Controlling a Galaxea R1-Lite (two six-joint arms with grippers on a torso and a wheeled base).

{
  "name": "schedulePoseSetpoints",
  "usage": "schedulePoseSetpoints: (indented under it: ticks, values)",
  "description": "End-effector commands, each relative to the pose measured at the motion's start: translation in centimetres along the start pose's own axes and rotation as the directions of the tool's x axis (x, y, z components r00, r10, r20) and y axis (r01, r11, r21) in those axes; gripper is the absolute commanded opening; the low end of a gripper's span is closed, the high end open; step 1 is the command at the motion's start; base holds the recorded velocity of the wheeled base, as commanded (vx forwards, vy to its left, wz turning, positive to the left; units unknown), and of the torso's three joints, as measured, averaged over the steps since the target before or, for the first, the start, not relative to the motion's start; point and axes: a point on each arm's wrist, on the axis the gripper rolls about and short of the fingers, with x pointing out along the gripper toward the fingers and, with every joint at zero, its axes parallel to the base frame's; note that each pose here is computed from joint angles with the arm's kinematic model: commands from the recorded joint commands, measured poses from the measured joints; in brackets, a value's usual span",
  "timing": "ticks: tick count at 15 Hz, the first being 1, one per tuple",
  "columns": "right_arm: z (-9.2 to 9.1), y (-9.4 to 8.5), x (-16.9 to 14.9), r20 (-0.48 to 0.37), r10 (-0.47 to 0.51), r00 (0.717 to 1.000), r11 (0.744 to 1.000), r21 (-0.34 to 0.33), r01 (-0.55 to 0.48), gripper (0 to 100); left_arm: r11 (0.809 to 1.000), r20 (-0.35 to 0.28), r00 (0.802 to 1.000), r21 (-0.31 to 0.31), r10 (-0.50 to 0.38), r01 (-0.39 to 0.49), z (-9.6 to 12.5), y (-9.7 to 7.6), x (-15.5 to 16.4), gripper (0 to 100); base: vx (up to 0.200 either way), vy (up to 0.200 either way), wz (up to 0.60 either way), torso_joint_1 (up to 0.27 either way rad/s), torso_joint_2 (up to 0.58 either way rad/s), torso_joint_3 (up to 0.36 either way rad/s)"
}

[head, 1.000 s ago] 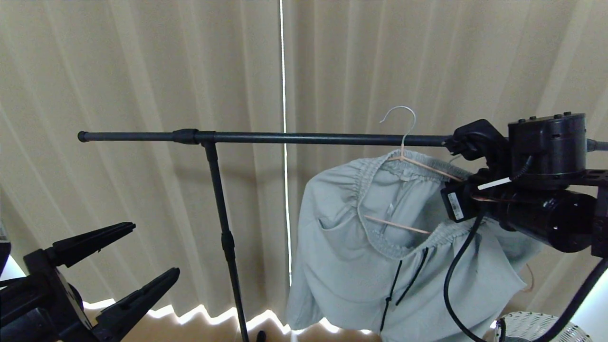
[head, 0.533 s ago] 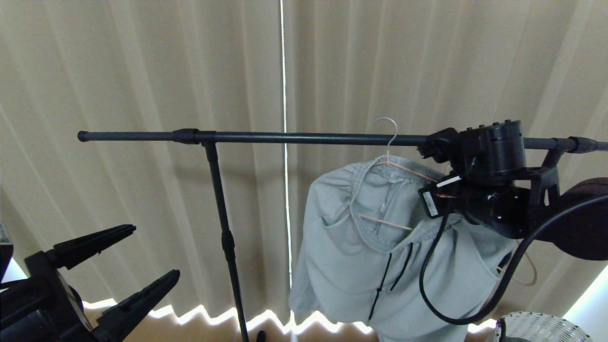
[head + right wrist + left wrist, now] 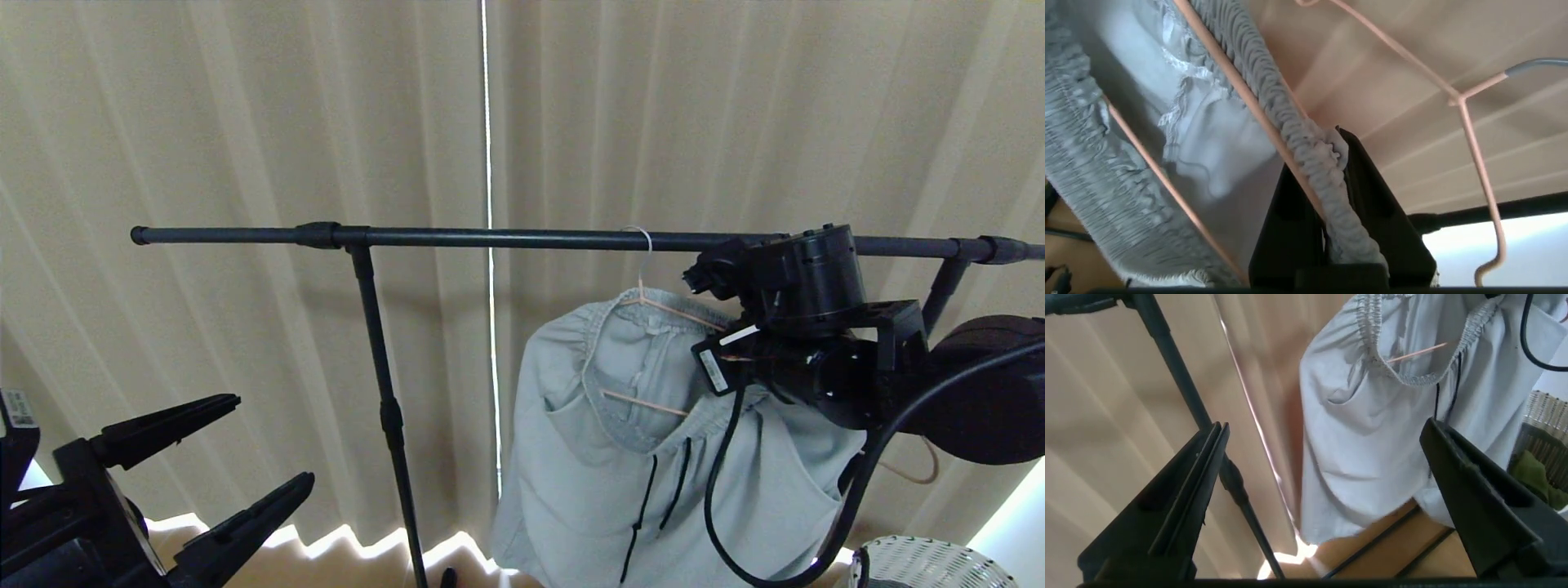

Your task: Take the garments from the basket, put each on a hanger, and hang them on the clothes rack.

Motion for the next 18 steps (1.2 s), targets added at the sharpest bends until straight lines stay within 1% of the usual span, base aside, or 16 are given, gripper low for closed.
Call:
schedulePoseSetpoints:
  ticks: [1,5,7,8,10,13,15,16,18]
  values:
    - [-0.1,0.4,0.1,0.000,0.005,1.000,1.000,-0.007,-0.005,0,1.000,-0.002,1.000,-0.001,0.000,0.000,0.0,0.0,0.0,100,0.000,0.000,0.00,0.000,0.00,0.000]
    - [0.5,2.1,-0.9,0.037,0.055,0.998,0.998,-0.026,-0.054,0,1.000,-0.001,1.000,0.000,0.000,0.000,0.0,0.0,0.0,100,0.000,0.000,0.00,0.000,0.00,0.000]
    - [0.6,2.9,-0.9,0.041,0.072,0.997,0.997,-0.036,-0.070,0,1.000,0.002,1.000,0.001,0.002,-0.002,0.0,0.0,0.0,100,0.000,0.000,0.00,0.000,0.00,0.000]
    - [0.7,3.2,-0.8,0.042,0.077,0.996,0.997,-0.034,-0.076,100,1.000,0.004,1.000,0.002,0.003,-0.003,0.1,0.0,0.0,100,0.000,0.000,0.00,0.000,0.00,0.000]
    - [0.8,3.5,-0.8,0.048,0.089,0.995,0.996,-0.018,-0.089,100,1.000,0.008,1.000,0.002,0.005,-0.005,0.2,0.0,-0.1,100,0.000,0.000,0.00,0.000,0.00,0.000]
    - [1.0,3.9,-1.8,0.092,0.141,0.986,0.988,0.043,-0.145,100,1.000,0.003,1.000,-0.002,0.006,-0.006,0.1,0.0,0.0,100,0.000,0.000,0.00,0.000,0.00,0.000]
    - [1.0,3.8,-2.0,0.099,0.196,0.976,0.977,0.065,-0.203,100,1.000,0.001,1.000,-0.002,0.005,-0.005,0.0,0.0,0.0,100,0.000,0.000,0.00,0.000,0.00,0.000]
    - [1.0,3.8,-2.3,0.114,0.244,0.963,0.963,0.088,-0.255,100,1.000,0.001,1.000,-0.002,0.005,-0.005,0.1,0.1,0.0,100,0.000,0.000,0.00,0.000,0.00,0.000]
    - [0.9,3.8,-2.5,0.163,0.296,0.941,0.944,0.102,-0.314,100,1.000,0.000,1.000,-0.003,0.007,-0.007,0.0,0.1,0.0,100,0.000,0.000,0.00,0.000,0.00,0.000]
